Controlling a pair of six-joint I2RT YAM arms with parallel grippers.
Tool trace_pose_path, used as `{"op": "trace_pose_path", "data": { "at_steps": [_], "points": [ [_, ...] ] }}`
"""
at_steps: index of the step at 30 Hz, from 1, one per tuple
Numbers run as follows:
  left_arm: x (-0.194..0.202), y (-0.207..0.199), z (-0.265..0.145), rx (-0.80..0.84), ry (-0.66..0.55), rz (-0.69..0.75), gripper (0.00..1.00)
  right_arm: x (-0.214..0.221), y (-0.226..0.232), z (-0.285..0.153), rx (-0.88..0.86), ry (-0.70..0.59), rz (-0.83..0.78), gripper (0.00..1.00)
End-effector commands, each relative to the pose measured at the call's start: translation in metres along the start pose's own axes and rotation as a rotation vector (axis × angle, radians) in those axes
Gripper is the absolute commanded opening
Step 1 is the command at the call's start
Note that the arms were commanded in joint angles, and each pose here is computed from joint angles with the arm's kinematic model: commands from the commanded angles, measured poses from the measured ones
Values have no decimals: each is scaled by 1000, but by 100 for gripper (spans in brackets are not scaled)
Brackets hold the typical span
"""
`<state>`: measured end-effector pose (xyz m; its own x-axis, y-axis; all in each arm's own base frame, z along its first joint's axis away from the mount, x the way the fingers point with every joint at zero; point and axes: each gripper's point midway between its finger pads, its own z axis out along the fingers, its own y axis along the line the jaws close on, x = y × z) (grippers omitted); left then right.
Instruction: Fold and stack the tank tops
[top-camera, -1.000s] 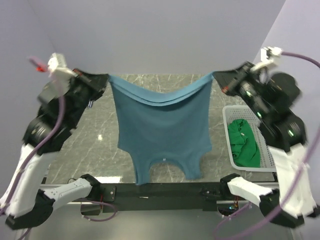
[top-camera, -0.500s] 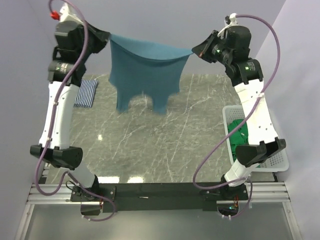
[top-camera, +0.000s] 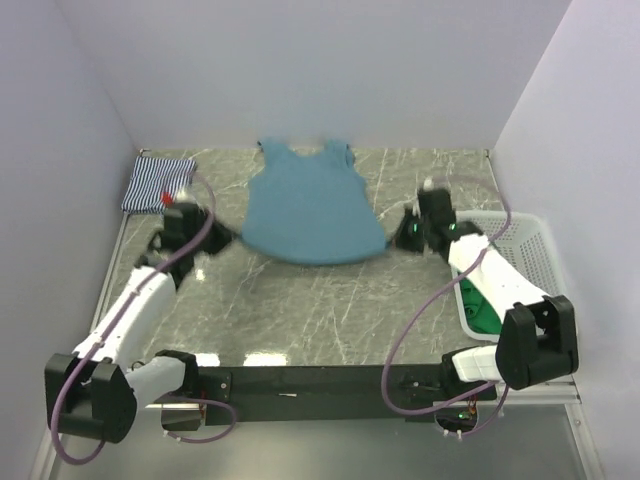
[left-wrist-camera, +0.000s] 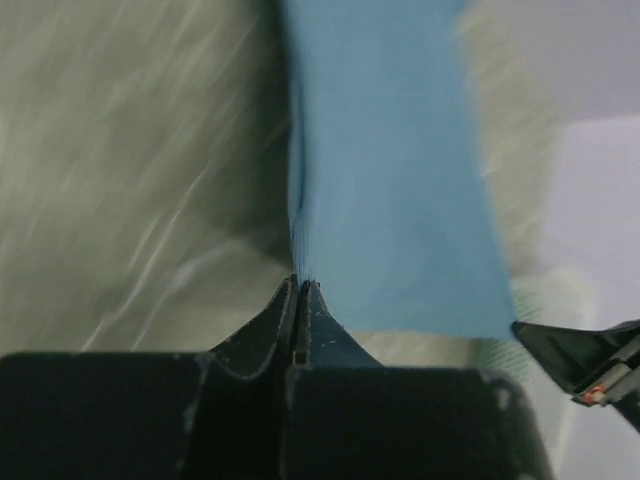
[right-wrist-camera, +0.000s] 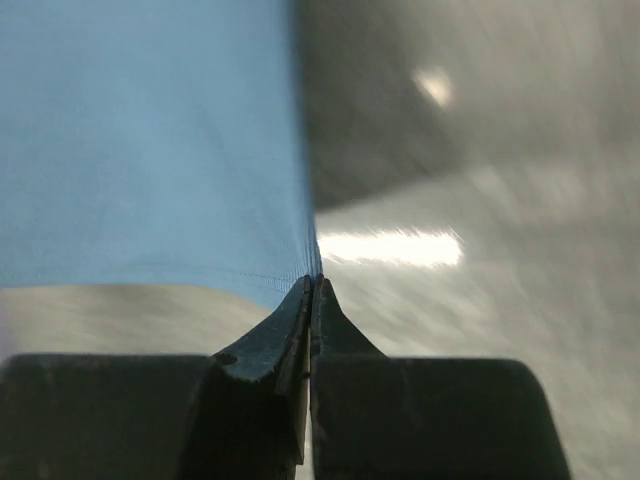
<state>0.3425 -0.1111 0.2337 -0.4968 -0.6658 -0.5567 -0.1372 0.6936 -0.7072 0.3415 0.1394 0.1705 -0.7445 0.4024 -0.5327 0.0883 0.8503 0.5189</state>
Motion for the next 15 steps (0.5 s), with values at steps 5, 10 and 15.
{"op": "trace_pose_path", "data": {
  "at_steps": [5,10,15],
  "points": [
    [137,112,2,-135,209,-127,1,93,-96,32,197,137,71,0],
    [168,132,-6,-213,264,-115,0,124,-124,29,265,180,107,0],
    [171,134,-24,-240,253,-132,1,130,-132,13,290,170,136,0]
  ]
}}
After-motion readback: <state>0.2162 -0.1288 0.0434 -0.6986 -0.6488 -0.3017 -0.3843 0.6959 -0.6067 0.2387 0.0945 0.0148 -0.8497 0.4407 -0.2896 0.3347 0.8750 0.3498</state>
